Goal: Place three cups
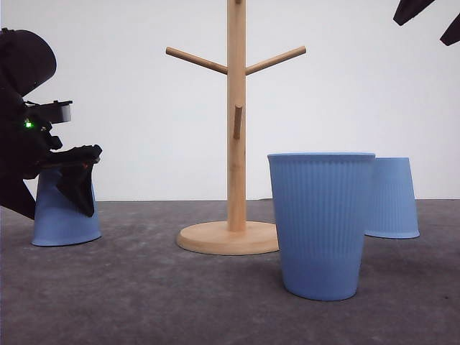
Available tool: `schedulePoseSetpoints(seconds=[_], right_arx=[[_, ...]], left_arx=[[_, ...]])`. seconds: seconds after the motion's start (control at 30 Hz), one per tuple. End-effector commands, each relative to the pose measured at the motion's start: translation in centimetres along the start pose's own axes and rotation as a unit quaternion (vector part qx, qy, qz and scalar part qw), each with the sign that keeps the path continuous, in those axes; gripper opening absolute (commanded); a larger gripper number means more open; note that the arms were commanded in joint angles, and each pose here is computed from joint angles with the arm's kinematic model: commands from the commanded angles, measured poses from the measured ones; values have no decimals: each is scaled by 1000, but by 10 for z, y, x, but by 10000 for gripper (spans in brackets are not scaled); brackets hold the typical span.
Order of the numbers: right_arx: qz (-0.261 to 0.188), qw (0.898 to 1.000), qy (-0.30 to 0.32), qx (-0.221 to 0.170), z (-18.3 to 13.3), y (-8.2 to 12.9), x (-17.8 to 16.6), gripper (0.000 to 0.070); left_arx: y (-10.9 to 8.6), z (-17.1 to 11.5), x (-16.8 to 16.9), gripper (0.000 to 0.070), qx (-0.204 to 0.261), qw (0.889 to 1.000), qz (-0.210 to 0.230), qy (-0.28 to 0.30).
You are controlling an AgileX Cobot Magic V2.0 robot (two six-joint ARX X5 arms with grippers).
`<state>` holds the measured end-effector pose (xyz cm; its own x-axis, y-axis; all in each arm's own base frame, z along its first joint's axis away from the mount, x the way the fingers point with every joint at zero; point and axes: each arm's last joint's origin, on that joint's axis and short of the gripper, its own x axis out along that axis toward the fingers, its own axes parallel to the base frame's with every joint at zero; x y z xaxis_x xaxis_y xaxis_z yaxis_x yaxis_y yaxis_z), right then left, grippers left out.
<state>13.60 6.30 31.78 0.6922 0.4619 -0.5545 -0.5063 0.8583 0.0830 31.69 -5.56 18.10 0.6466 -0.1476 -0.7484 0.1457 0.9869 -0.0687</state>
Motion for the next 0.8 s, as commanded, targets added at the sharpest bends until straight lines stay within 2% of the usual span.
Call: schedulePoseSetpoints(seconds=[0.0,0.47,0.77], right_arx=[[0,1000,-9,-1,4,1,-1,516],[0,1000,-9,-1,4,1,-1,516],[0,1000,-9,-1,4,1,-1,516]], left_arx=[[0,1,5,401,5,1000,-4,5],[0,1,3,386,5,1000,-4,8],[-2,4,-22,387,4,1000,-11,11]])
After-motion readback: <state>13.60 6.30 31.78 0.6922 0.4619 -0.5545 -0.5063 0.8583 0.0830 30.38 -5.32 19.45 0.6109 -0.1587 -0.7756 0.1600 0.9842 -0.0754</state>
